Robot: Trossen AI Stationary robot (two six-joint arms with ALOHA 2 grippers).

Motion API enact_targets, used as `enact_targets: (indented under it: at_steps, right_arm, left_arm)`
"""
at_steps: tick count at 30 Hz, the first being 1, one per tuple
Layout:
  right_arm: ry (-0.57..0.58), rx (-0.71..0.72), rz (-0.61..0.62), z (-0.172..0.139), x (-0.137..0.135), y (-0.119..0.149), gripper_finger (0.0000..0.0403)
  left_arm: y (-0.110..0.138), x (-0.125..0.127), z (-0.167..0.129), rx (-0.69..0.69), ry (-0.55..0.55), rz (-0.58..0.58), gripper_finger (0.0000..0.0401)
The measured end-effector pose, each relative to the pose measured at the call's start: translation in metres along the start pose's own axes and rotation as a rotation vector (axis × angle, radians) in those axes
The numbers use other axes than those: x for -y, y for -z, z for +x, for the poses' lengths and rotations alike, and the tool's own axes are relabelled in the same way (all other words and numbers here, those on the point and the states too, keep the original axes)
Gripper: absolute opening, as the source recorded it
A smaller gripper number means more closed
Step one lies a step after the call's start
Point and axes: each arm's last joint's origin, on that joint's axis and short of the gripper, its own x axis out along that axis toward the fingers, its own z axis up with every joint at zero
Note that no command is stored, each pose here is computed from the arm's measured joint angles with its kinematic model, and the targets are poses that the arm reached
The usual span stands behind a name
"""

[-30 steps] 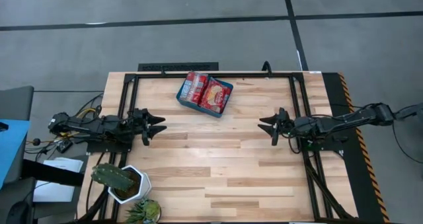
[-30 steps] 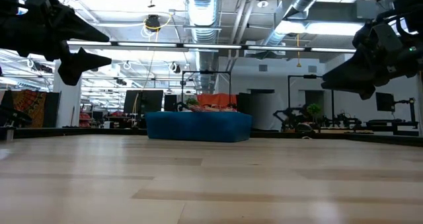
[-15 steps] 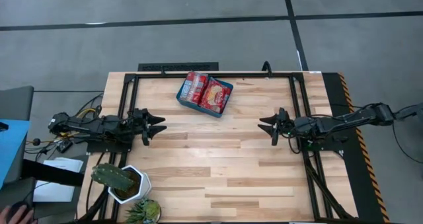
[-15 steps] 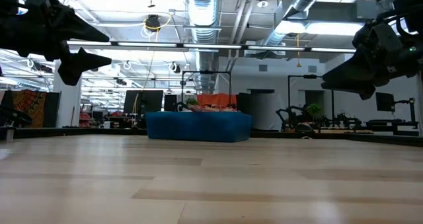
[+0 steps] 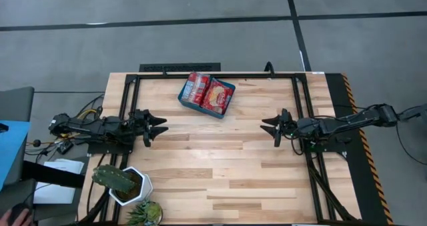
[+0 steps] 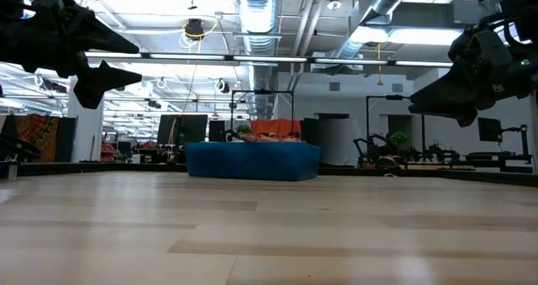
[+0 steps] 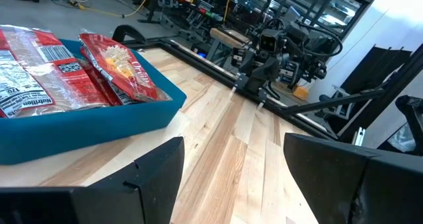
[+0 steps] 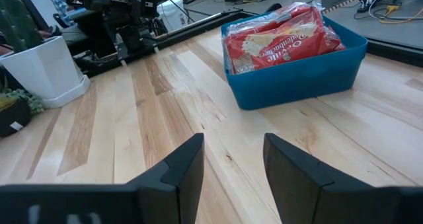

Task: Sort popcorn bags into baskets
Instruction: Return to Home Position

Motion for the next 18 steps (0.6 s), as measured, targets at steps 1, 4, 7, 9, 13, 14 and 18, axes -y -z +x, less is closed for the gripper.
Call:
enact_targets:
  at_steps: [1,4,7,9,13,14,18]
  right_arm:
    - [0.0,0.0,0.0,0.0,0.0,0.0,0.0178]
    - [0.0,0.0,0.0,0.0,0.0,0.0,0.0175]
    - [0.0,0.0,0.0,0.0,0.0,0.0,0.0177]
    - [0.0,0.0,0.0,0.0,0.0,0.0,0.0179]
    - [0.0,0.0,0.0,0.0,0.0,0.0,0.0184]
    - [0.0,0.0,0.0,0.0,0.0,0.0,0.0185]
    - [0.0,0.0,0.0,0.0,0.0,0.0,0.0188]
  left_arm:
    - [0.0,0.0,0.0,0.0,0.0,0.0,0.025]
    - [0.0,0.0,0.0,0.0,0.0,0.0,0.025]
    - [0.0,0.0,0.0,0.0,0.0,0.0,0.025]
    - [0.0,0.0,0.0,0.0,0.0,0.0,0.025]
    - [0.0,0.0,0.0,0.0,0.0,0.0,0.025]
    - [0.0,0.0,0.0,0.0,0.0,0.0,0.025]
    - [0.0,0.0,0.0,0.0,0.0,0.0,0.025]
